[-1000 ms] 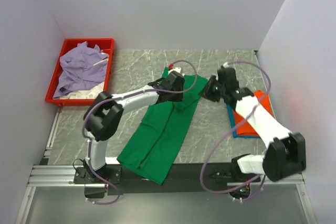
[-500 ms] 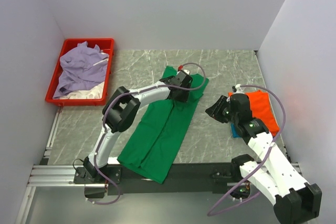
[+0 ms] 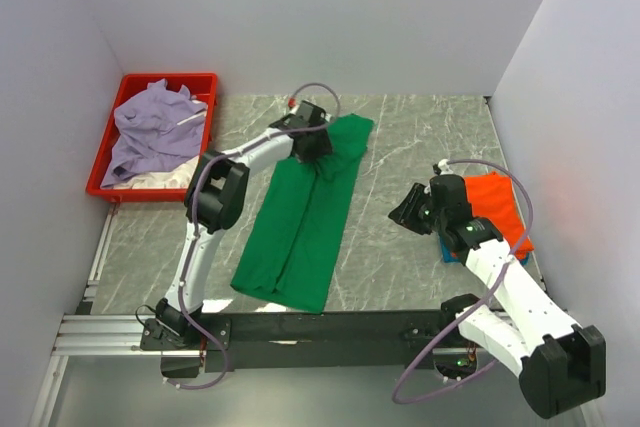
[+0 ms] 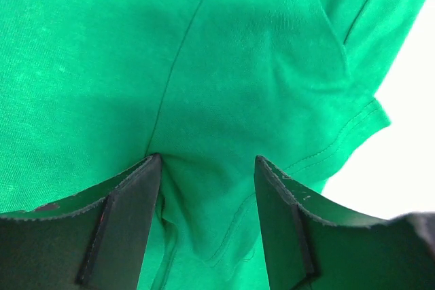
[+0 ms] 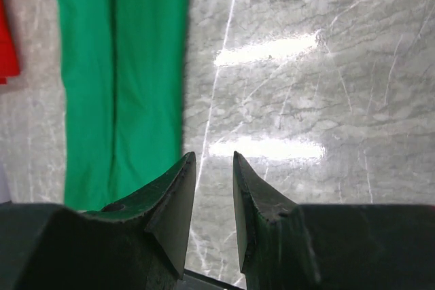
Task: Fold and stack the t-shirts
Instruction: Fold the tshirt
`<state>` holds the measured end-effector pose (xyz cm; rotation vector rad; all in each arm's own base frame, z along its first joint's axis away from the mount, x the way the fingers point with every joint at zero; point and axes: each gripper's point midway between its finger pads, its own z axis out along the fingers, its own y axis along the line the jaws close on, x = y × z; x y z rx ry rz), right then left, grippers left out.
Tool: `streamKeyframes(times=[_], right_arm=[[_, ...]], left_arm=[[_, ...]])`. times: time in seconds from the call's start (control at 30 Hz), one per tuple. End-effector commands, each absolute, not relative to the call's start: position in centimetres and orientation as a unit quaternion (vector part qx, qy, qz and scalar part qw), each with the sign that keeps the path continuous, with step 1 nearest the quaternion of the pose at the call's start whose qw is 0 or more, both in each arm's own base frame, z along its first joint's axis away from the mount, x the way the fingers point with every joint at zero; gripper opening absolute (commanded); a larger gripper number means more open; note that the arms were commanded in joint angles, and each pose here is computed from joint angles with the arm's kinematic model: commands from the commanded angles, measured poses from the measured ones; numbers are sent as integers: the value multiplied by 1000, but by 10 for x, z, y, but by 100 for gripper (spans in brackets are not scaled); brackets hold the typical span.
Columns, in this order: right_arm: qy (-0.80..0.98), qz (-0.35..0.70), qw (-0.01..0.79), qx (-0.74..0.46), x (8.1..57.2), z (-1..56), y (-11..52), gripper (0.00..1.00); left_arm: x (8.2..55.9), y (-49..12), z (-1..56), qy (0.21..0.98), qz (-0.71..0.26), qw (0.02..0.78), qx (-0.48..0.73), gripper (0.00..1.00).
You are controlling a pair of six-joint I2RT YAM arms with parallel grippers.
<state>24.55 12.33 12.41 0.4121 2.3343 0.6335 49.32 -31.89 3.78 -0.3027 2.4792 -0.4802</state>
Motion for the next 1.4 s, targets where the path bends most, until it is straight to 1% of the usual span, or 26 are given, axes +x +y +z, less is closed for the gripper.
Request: streamKeyframes(times=[0.0, 0.1, 0.3, 0.43, 0.47, 0.5, 0.53, 0.57, 0.63, 0.67, 0.7, 0.73, 0.77, 0.8, 0.83, 0.87, 0.9, 0.93, 0.97, 1.03, 1.07, 1.13, 1.17, 1.2, 1.27, 1.37], right_arm=[[890, 248, 357, 134, 260, 137, 129, 36], [894, 246, 352, 127, 266, 133, 132, 36], [902, 243, 339, 111, 273, 127, 136, 36], [907, 254, 320, 103, 273, 121, 143, 36], [906, 260, 318, 100, 271, 120, 146, 36], [906, 264, 314, 99, 270, 119, 148, 36], [907, 271, 307, 98, 265, 116, 153, 36], [908, 273, 303, 94, 261, 113, 157, 36], [910, 274, 298, 88, 255, 110, 166, 36], [914, 273, 290, 79, 245, 105, 176, 36], [915, 274, 287, 78, 240, 103, 181, 36], [915, 280, 277, 88, 232, 95, 186, 36], [915, 285, 272, 89, 226, 91, 191, 36], [913, 299, 265, 78, 214, 90, 202, 36], [910, 314, 254, 92, 206, 82, 207, 36], [907, 325, 250, 92, 200, 81, 213, 36], [907, 336, 243, 78, 187, 79, 224, 36], [905, 344, 235, 90, 181, 74, 229, 36], [905, 341, 236, 92, 178, 71, 232, 36], [906, 350, 221, 82, 159, 67, 247, 36], [908, 349, 218, 82, 155, 65, 250, 36], [909, 351, 208, 84, 142, 59, 258, 36], [909, 352, 205, 86, 138, 57, 261, 36], [909, 354, 201, 87, 134, 55, 263, 36], [906, 365, 191, 93, 125, 51, 270, 36], [905, 366, 189, 104, 121, 44, 278, 38]], left_arm=[[512, -284, 7, 932, -162, 265, -185, 64], [530, -274, 12, 922, -169, 270, -220, 65], [550, -283, 32, 896, -231, 285, -249, 69], [556, -296, 70, 880, -280, 313, -223, 75], [555, -297, 93, 873, -292, 327, -214, 76], [549, -295, 94, 876, -292, 327, -203, 76], [545, -293, 123, 867, -303, 345, -196, 77], [540, -290, 130, 865, -302, 349, -194, 77], [518, -279, 124, 874, -292, 339, -191, 77], [510, -275, 157, 859, -307, 364, -187, 76], [489, -266, 135, 871, -293, 344, -190, 76], [479, -260, 138, 870, -292, 349, -193, 76], [468, -254, 166, 855, -307, 371, -191, 75], [445, -244, 141, 868, -290, 349, -199, 75], [434, -236, 138, 870, -283, 349, -203, 74], [421, -227, 156, 861, -287, 363, -210, 74], [395, -216, 128, 876, -269, 337, -216, 74], [385, -204, 143, 864, -267, 363, -225, 72], [361, -192, 115, 876, -247, 342, -233, 71], [341, -172, 106, 875, -222, 347, -253, 66], [320, -162, 100, 875, -219, 347, -257, 65], [300, -147, 91, 877, -200, 346, -267, 63], [292, -138, 99, 867, -198, 364, -278, 62], [277, -128, 82, 872, -182, 354, -285, 62], [260, -112, 81, 865, -167, 363, -304, 61], [229, -96, 55, 866, -156, 351, -320, 61]])
